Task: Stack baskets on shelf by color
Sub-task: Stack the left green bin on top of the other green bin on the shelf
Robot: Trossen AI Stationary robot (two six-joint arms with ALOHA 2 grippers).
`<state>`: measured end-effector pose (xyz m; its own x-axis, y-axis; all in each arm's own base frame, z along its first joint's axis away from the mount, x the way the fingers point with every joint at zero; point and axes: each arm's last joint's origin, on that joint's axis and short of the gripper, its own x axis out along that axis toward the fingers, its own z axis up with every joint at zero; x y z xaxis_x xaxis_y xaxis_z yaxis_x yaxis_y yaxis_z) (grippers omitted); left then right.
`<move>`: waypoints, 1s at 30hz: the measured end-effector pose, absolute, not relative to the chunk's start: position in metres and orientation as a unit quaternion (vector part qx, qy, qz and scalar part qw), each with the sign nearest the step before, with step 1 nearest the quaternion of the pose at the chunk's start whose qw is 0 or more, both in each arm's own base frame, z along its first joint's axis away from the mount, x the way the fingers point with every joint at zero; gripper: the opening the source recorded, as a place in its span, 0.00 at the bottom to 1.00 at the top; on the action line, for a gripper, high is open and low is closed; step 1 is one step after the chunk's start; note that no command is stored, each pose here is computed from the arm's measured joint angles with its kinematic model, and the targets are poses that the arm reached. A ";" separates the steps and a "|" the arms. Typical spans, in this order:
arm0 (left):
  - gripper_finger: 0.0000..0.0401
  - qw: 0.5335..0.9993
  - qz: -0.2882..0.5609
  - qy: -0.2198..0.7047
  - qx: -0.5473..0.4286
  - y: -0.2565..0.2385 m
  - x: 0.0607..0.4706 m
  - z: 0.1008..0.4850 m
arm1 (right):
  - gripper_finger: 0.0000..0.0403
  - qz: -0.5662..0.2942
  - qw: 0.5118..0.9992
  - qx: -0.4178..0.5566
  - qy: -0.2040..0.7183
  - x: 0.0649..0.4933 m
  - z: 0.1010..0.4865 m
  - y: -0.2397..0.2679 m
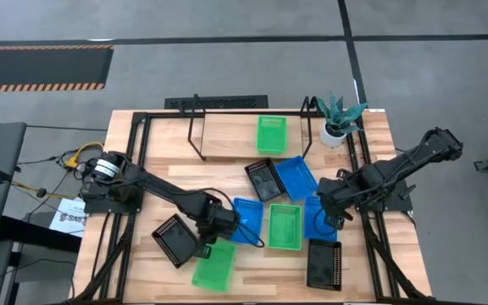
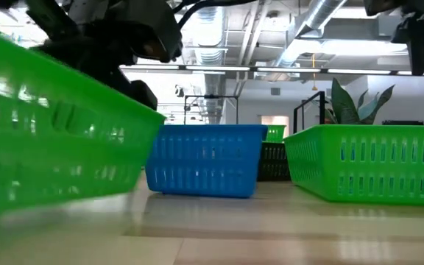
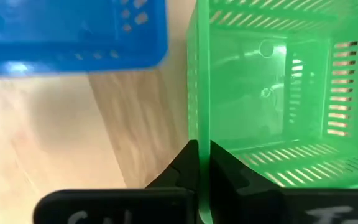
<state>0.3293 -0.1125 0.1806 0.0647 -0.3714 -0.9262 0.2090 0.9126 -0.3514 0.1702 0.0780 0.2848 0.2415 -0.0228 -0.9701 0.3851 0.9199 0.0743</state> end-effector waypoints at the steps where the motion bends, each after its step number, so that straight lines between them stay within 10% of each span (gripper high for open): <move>1: 0.00 0.722 -0.201 0.659 -0.066 -0.111 0.329 0.184 | 0.61 -0.130 0.775 0.152 0.599 0.171 0.285 0.078; 16: 0.00 0.722 -0.162 0.671 -0.040 -0.039 0.318 0.249 | 0.61 -0.134 0.778 0.160 0.593 0.173 0.285 0.076; 30: 0.00 0.845 0.005 0.535 0.011 0.087 0.330 0.334 | 0.61 -0.169 0.780 0.206 0.566 0.184 0.286 0.061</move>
